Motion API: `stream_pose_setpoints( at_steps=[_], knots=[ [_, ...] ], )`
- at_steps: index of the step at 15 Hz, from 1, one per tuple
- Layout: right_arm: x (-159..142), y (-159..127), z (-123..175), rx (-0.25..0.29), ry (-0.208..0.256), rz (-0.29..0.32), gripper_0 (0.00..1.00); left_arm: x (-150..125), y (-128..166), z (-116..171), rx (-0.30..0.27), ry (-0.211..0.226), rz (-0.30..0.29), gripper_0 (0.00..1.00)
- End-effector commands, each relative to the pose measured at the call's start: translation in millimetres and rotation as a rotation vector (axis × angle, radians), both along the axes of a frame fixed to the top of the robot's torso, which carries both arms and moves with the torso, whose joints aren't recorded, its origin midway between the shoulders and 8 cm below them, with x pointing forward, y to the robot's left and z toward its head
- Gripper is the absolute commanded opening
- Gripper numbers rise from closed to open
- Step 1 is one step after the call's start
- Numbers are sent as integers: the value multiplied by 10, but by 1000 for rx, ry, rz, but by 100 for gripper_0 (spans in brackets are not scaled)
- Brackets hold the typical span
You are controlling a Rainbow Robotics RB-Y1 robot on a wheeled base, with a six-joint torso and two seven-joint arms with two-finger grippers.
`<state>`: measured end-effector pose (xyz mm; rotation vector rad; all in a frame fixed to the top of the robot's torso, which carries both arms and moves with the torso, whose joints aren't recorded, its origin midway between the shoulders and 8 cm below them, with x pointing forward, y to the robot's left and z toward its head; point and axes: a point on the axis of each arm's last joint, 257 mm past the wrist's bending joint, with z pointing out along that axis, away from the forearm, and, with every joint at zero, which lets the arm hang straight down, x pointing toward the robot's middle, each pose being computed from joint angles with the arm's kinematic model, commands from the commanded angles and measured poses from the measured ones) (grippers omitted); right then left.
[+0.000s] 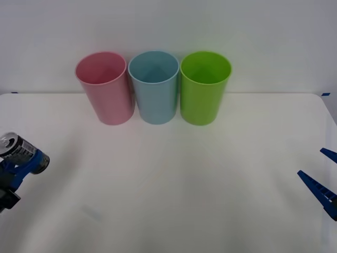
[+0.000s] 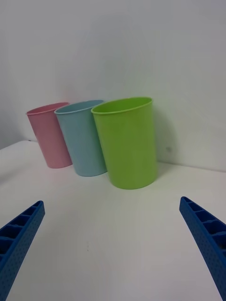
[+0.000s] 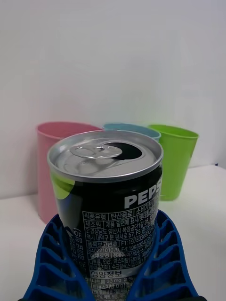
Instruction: Grasp the object on the table and drop it into the matching bin: aluminum can to the light blue bin, PET bottle to the pink bin.
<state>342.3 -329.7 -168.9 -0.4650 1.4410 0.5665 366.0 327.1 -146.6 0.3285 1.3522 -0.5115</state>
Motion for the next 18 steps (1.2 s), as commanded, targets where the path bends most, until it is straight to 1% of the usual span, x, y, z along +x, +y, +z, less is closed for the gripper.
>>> stream_pose_setpoints(
  at_steps=[1, 3, 5, 6, 9, 11, 12, 15, 18],
  knots=[
    [0, 0, 0, 0, 0, 0, 100, 151, -242, 295, -59, -13, -10, 0],
    [0, 0, 0, 0, 0, 0, 100, 273, -399, 465, -78, -38, -9, 0],
    [0, 0, 0, 0, 0, 0, 100, 389, -502, 575, -83, -53, -7, 0],
    [0, 0, 0, 0, 0, 0, 100, 465, -554, 665, -85, -68, -7, 0],
    [0, 0, 0, 0, 0, 0, 100, 619, -678, 811, -92, -88, -18, 0],
    [0, 0, 0, 0, 0, 0, 100, 716, -746, 919, -108, -90, -32, 0],
    [0, 0, 0, 0, 0, 0, 100, 780, -796, 1015, -109, -98, -41, 0],
    [0, 0, 0, 0, 0, 0, 100, 945, -985, 1150, -122, -94, -68, 1],
    [0, 0, 0, 0, 0, 0, 100, 1138, -1213, 1264, -118, -111, -53, 1]
  ],
)
